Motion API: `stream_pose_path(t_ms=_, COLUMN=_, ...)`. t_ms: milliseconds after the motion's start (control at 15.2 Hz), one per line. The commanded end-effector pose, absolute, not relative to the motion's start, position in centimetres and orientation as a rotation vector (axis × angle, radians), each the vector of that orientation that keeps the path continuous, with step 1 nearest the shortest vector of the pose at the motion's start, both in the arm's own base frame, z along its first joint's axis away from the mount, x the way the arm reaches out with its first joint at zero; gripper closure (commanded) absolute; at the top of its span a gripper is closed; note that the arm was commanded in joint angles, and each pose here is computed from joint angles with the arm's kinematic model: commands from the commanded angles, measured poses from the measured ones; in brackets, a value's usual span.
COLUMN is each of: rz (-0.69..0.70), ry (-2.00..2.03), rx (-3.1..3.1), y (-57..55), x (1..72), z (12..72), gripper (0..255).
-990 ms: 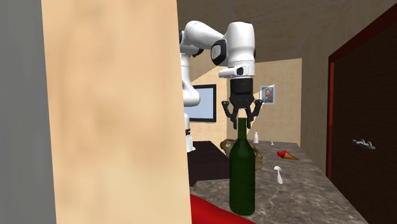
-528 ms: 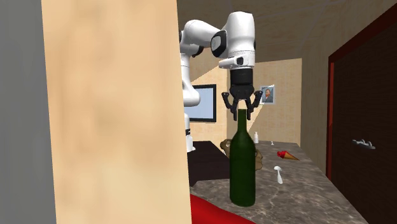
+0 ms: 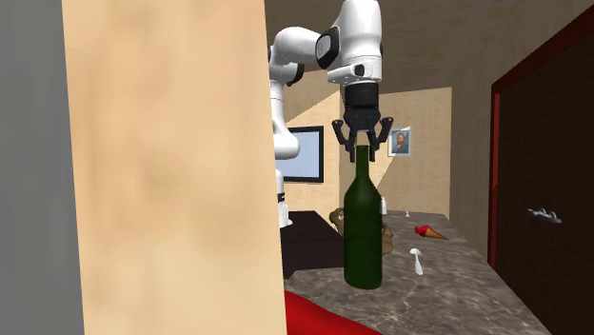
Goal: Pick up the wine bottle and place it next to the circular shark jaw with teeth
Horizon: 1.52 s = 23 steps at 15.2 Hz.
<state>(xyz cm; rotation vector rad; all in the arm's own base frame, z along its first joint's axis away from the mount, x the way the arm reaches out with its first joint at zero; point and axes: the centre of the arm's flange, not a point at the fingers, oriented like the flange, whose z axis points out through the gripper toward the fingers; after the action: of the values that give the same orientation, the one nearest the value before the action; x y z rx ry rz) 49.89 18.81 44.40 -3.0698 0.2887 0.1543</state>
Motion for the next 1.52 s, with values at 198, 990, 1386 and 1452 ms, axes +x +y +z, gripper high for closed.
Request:
stream_pose_path(t_ms=198, rz=0.154, ry=0.289, rx=-3.07, y=18.8, x=50.0, z=47.1, gripper=255)
stream_pose_path(t_ms=990, rz=0.154, ry=0.289, rx=-3.07, y=18.8, x=50.0, z=53.4, gripper=255)
stream_pose_path(t_ms=1386, rz=0.154, ry=0.289, rx=-3.07, y=18.8, x=50.0, z=56.6, gripper=255)
stream_pose_path(t_ms=1452, rz=0.154, ry=0.289, rx=-3.07, y=18.8, x=50.0, z=57.1, gripper=255)
